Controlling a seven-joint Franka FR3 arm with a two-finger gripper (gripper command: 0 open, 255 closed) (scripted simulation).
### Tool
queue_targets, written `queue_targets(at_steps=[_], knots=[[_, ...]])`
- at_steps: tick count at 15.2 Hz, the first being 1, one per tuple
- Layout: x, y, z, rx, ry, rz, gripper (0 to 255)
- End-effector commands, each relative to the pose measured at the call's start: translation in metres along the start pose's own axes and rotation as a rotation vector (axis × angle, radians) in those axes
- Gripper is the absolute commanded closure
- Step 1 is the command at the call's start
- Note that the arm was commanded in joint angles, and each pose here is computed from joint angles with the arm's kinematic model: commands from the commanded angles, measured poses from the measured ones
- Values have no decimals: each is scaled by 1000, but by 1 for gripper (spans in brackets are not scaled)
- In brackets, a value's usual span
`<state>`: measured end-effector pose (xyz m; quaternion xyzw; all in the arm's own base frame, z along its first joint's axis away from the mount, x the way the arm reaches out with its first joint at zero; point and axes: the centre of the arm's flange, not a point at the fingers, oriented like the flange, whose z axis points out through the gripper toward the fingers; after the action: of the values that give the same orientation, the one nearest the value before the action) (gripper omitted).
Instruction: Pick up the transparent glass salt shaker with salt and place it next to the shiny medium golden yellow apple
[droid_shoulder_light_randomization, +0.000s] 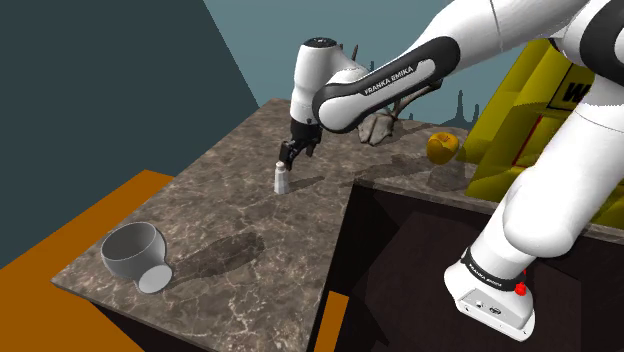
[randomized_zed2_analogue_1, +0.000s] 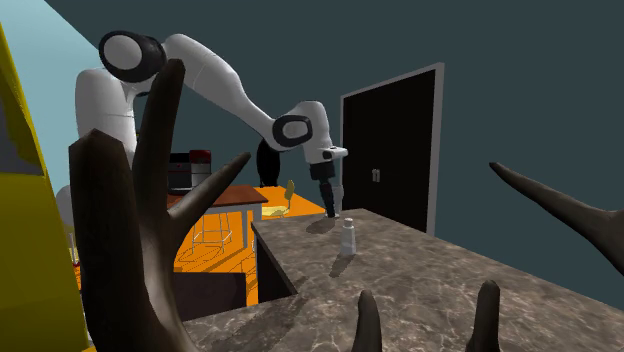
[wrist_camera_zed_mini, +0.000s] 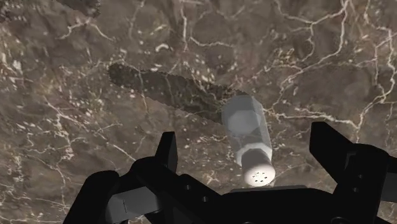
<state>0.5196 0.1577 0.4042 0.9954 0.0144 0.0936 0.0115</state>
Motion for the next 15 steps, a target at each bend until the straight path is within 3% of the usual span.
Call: queue_targets(at_steps=[1, 3, 11, 15], knots=[[13, -9, 18, -1, 14, 4, 0], [29, -21, 34, -2, 27, 8, 0], [31, -21, 75, -2, 28, 9, 0], [31, -21, 75, -2, 28, 9, 0]])
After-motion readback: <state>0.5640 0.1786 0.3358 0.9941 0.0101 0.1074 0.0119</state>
